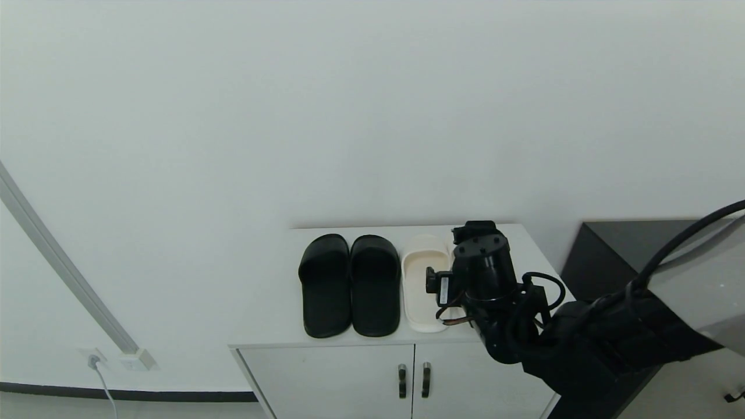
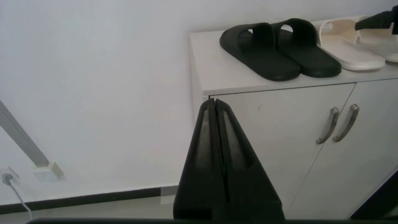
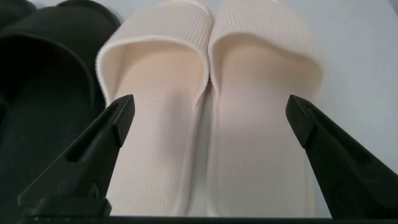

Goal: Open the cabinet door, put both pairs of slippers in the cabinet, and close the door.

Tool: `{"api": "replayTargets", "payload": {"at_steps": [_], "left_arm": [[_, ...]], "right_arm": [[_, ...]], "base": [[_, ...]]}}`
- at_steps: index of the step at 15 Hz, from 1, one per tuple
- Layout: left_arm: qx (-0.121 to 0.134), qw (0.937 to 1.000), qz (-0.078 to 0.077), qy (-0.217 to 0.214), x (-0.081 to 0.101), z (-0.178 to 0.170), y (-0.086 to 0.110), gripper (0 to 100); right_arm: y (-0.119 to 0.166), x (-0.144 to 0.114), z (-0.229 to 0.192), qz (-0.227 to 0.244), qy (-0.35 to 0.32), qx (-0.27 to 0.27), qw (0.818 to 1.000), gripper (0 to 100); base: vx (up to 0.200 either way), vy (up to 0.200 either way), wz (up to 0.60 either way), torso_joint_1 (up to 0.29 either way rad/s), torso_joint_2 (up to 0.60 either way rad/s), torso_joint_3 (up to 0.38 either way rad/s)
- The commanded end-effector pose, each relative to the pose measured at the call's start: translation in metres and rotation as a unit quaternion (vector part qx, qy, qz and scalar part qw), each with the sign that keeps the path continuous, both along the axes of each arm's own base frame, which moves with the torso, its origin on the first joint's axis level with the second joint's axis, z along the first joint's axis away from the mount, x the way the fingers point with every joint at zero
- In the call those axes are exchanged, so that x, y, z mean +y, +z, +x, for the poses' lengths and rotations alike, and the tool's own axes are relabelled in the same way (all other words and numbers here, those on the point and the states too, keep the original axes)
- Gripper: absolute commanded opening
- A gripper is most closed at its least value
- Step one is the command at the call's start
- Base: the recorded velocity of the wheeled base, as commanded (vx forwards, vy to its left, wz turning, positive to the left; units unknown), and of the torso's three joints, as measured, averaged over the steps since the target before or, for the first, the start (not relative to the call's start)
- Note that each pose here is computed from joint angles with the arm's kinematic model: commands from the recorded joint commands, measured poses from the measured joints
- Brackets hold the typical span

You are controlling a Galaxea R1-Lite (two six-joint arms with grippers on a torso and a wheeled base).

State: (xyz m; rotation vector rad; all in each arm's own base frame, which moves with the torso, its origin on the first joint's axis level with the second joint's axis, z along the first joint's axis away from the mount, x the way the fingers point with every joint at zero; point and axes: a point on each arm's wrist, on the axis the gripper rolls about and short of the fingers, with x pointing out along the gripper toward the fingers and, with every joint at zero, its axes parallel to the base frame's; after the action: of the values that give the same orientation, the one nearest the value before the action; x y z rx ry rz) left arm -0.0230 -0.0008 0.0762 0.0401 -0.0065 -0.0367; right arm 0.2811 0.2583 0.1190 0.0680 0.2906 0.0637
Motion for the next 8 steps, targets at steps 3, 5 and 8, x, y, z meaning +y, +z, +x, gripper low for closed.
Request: {"api": "replayTargets", "payload": {"at_steps": [3, 5, 8], "left_arm": [[0.001, 1.0, 0.0, 0.0, 0.0, 0.0, 0.0, 0], [0.001, 1.0, 0.0, 0.0, 0.0, 0.0, 0.0, 0], [0.001, 1.0, 0.0, 0.0, 0.0, 0.0, 0.0, 0]], "right_arm": [[-0.029, 0.0, 0.032, -0.022, -0.011, 0.005, 1.0, 100], [-0.025, 0.005, 0.037, -0.012, 0.012, 0.0, 1.0, 100], [-0.022, 0.008, 0.049, -0.016, 0.025, -0.016, 0.999, 100]], "base": [[0.0, 0.0, 0.0, 0.0, 0.0, 0.0], [0.0, 0.0, 0.0, 0.0, 0.0, 0.0], [0.0, 0.0, 0.0, 0.0, 0.0, 0.0]]}}
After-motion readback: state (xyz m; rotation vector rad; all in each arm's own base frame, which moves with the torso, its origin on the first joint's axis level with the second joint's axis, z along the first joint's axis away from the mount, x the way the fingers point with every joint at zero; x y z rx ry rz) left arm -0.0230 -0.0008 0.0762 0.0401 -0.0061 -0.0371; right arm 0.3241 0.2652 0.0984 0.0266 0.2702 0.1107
